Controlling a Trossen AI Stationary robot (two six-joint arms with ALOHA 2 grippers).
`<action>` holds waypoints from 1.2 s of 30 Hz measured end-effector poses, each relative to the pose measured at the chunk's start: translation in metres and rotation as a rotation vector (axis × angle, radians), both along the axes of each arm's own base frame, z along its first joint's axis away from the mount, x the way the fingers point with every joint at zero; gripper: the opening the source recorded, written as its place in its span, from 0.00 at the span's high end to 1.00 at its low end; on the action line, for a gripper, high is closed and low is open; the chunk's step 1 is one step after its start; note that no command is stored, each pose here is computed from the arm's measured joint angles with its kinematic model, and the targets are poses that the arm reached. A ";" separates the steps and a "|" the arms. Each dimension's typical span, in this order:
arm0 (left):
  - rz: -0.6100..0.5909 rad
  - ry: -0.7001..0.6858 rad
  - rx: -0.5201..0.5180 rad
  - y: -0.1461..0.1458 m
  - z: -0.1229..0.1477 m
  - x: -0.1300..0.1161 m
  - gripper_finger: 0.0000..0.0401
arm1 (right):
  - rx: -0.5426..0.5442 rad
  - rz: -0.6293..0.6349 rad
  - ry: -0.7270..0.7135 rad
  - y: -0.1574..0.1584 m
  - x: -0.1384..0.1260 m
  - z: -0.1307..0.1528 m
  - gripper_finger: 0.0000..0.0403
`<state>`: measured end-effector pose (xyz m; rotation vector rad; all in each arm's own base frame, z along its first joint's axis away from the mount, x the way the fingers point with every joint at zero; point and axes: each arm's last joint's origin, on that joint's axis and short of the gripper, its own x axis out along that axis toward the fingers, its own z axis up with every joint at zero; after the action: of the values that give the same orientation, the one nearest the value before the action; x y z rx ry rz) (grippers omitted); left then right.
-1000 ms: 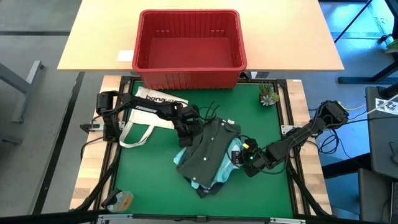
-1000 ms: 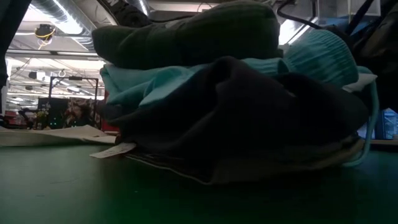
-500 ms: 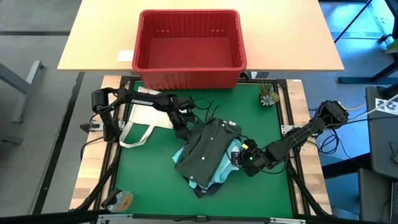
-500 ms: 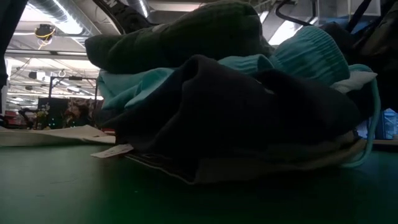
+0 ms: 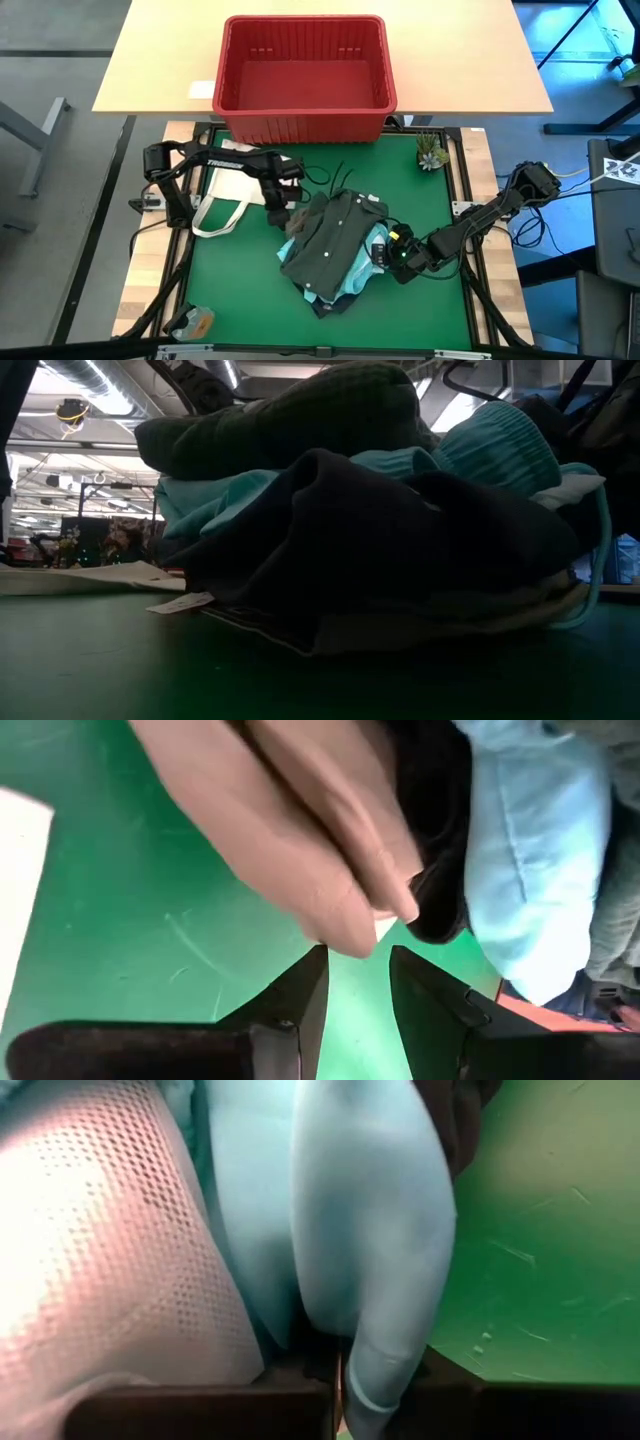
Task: Fold Laundry from Bin
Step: Put the stack clothes into the red laundry bin
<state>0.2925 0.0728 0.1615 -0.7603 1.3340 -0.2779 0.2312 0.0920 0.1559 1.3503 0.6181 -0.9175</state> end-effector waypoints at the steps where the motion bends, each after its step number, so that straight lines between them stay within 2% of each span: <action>1: 0.004 0.004 -0.003 0.001 -0.001 -0.001 0.74 | 0.000 0.000 0.000 0.000 0.000 0.000 0.95; 4: 0.020 0.022 -0.034 0.004 -0.006 -0.007 0.74 | 0.000 0.000 0.000 0.000 0.000 0.000 0.95; 9: 0.050 0.035 -0.172 0.007 -0.019 -0.023 0.74 | 0.000 0.000 0.000 0.000 0.000 0.000 0.95; 17: 0.112 0.144 -0.276 -0.005 -0.045 -0.047 0.74 | 0.000 0.000 0.000 0.000 0.000 0.000 0.95; 25: 0.172 0.198 -0.283 -0.006 -0.047 -0.046 0.74 | 0.003 0.001 -0.008 0.000 0.001 0.000 0.95; 30: 0.126 0.133 -0.261 -0.006 -0.047 -0.044 0.74 | 0.003 0.001 -0.009 0.000 0.001 0.000 0.95; 36: 0.098 0.127 -0.265 -0.011 -0.046 -0.043 0.73 | 0.003 0.001 -0.012 0.000 0.001 0.001 0.95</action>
<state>0.2497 0.0619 0.1150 -1.0772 1.3899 -0.3370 0.2322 0.0924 0.1564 1.3575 0.6115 -0.9077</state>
